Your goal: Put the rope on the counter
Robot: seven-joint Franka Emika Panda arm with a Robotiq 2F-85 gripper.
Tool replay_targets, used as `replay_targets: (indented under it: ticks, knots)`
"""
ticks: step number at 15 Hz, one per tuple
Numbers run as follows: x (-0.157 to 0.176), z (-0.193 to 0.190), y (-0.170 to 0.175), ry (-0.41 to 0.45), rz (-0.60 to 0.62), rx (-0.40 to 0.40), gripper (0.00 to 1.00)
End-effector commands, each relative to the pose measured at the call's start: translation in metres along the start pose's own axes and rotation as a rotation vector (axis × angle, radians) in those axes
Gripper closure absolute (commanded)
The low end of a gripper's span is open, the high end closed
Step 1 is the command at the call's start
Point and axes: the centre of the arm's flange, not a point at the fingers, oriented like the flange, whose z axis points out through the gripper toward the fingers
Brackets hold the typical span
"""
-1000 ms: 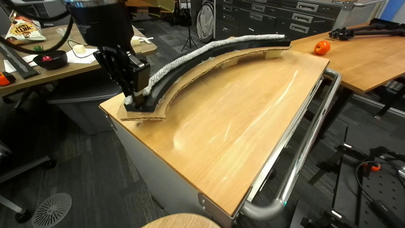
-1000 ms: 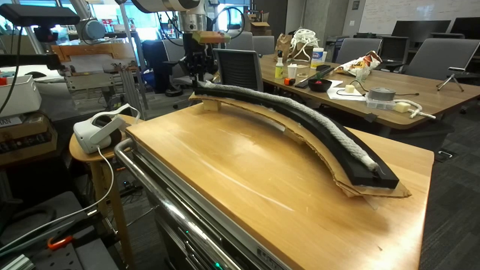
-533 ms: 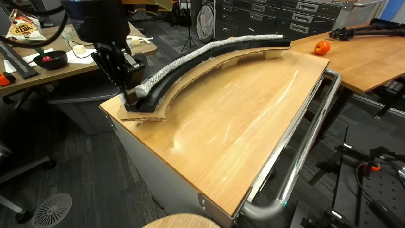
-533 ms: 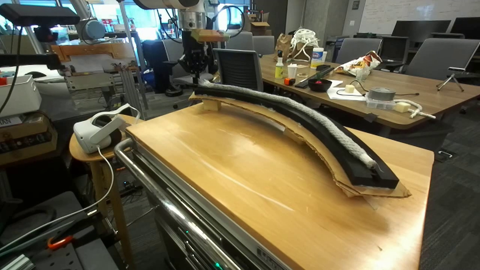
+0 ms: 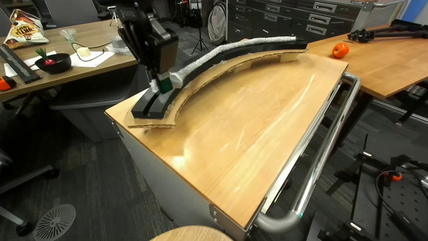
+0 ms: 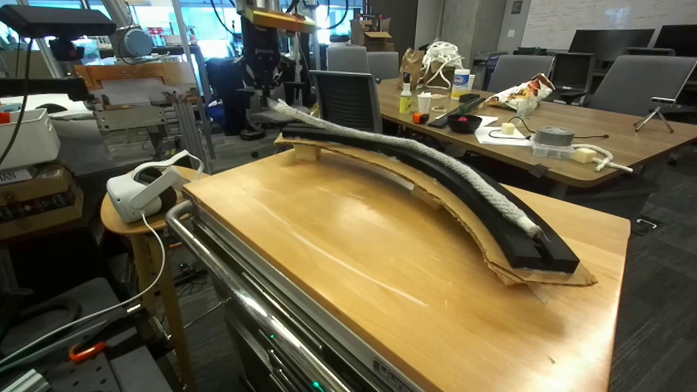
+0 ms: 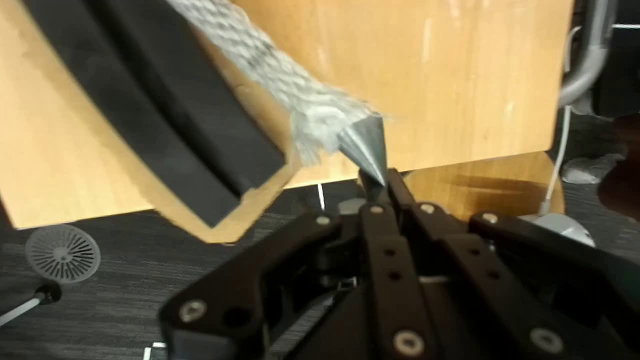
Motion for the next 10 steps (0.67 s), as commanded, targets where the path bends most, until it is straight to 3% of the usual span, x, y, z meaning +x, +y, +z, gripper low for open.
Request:
replay_targets:
  ticks: [1, 2, 9, 10]
  knots:
    - [-0.016, 0.022, -0.029, 0.035, 0.073, 0.133, 0.99]
    - [-0.019, 0.034, -0.026, 0.076, 0.093, 0.179, 0.99]
    - [-0.054, 0.125, 0.018, 0.197, 0.310, 0.222, 0.99]
    - [-0.056, 0.128, 0.017, 0.218, 0.309, 0.225, 0.84]
